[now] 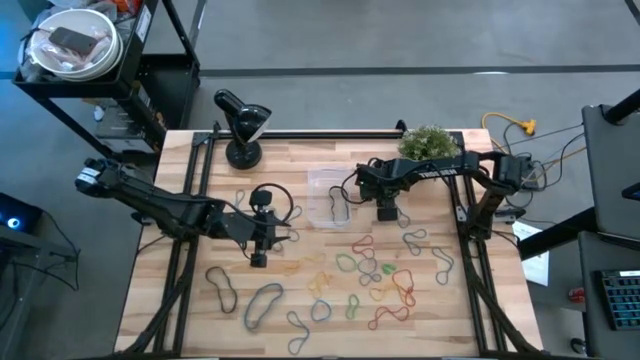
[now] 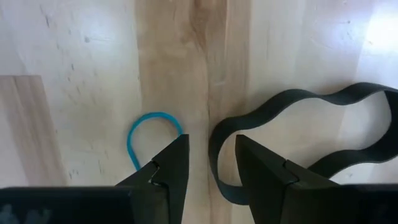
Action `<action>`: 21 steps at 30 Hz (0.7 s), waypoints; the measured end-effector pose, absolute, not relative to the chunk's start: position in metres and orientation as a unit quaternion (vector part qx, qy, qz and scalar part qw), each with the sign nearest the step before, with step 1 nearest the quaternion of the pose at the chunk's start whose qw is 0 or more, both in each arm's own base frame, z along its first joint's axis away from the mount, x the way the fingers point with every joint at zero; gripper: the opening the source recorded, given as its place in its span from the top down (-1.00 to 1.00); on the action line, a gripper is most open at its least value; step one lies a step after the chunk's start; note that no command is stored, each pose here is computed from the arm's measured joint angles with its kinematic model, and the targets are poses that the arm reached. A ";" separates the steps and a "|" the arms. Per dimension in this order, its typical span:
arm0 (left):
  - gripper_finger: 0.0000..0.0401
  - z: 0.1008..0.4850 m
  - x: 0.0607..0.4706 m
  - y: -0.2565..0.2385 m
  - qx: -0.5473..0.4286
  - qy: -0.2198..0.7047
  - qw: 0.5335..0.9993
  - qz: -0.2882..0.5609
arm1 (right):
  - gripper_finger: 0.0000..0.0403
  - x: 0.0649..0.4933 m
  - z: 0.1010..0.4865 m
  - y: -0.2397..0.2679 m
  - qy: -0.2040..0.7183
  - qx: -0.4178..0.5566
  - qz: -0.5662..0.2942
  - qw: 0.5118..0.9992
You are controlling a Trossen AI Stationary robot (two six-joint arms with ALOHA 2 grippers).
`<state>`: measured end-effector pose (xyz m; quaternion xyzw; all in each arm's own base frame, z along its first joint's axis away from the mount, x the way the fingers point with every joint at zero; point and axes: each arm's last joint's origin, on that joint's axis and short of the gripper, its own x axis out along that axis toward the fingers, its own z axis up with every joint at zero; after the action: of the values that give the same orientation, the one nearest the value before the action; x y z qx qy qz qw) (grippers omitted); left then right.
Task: Pick and place rubber bands into bin
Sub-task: Put black rubberband into the transparent bin
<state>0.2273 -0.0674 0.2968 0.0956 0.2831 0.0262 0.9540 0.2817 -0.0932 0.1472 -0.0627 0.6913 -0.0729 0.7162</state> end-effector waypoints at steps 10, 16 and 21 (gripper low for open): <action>0.42 0.297 0.227 -0.067 0.087 0.282 0.955 0.029 | 0.38 0.283 0.136 -0.099 0.704 -0.047 -0.083 0.704; 0.42 0.297 0.227 -0.068 0.084 0.282 0.955 0.029 | 0.46 0.281 0.139 -0.099 0.701 -0.045 -0.085 0.707; 0.42 0.297 0.227 -0.068 0.084 0.282 0.955 0.029 | 0.69 0.281 0.139 -0.099 0.703 -0.049 -0.087 0.704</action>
<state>0.2273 -0.0676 0.2967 0.0839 0.2825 0.0291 0.9552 0.2806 -0.0993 0.1389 -0.0488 0.7027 -0.0870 0.7044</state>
